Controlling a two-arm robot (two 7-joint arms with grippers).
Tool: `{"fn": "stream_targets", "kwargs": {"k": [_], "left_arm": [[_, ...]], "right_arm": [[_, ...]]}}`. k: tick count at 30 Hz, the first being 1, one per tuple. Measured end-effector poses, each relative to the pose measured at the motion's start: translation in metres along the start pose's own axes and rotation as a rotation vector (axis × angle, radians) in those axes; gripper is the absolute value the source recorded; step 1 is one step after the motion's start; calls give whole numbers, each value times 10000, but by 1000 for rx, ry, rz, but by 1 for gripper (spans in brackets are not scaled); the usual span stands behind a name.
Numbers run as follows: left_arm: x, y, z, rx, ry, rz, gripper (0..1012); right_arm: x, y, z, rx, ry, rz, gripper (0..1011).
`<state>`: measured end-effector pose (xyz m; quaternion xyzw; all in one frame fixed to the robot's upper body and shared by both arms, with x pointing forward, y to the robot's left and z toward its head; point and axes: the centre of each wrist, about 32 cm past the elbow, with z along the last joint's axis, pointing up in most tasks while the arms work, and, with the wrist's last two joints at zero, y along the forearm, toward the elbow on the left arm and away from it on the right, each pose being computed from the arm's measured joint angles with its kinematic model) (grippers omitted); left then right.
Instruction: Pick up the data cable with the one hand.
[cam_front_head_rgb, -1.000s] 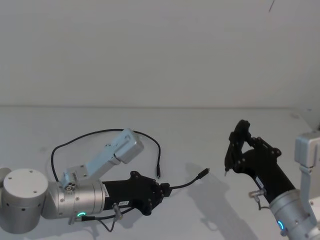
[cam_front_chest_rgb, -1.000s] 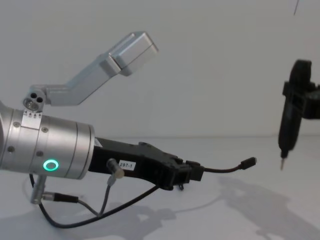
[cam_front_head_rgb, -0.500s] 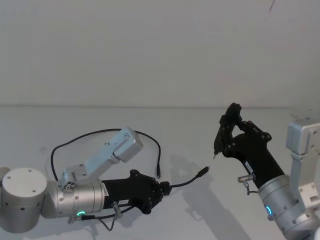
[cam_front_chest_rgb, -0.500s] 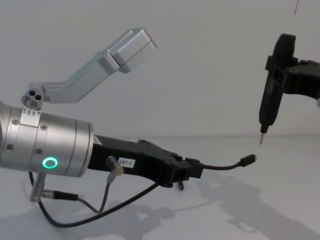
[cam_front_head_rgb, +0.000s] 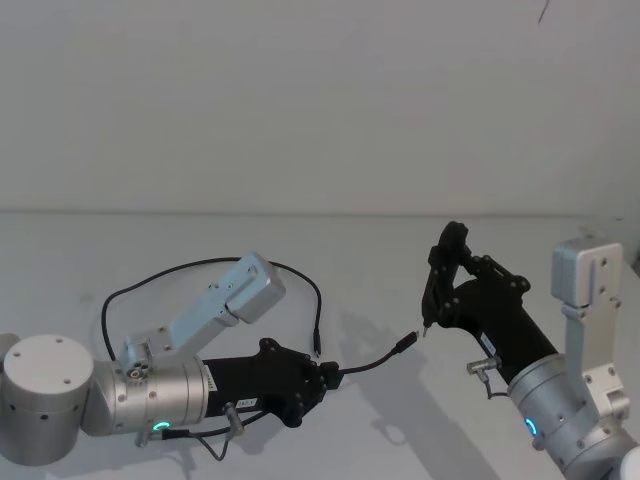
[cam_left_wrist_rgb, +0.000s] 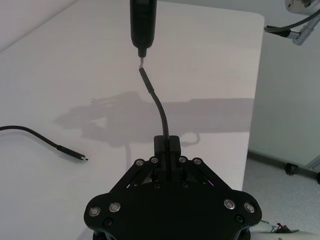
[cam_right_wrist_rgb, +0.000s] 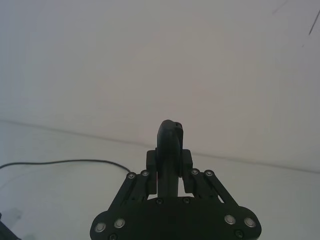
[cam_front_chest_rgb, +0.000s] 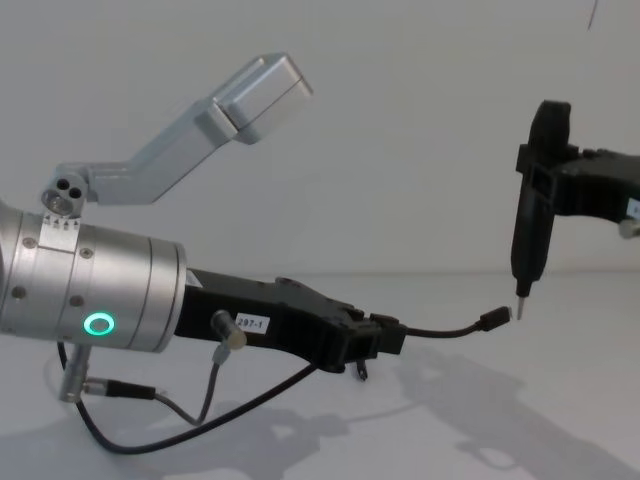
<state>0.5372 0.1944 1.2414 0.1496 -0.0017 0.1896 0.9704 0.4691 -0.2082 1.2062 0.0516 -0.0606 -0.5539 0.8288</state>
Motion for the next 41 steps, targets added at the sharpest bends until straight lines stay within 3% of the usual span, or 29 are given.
{"fn": "stream_targets", "kwargs": {"k": [9, 28, 41], "left_arm": [[0, 0, 0, 0, 0, 0, 40], [0, 0, 0, 0, 0, 0, 40], [0, 0, 0, 0, 0, 0, 40]], "right_arm": [[-5, -2, 4, -31, 1, 5, 279], [-33, 77, 66, -22, 25, 5, 279], [-37, 33, 102, -45, 41, 2, 279]]}}
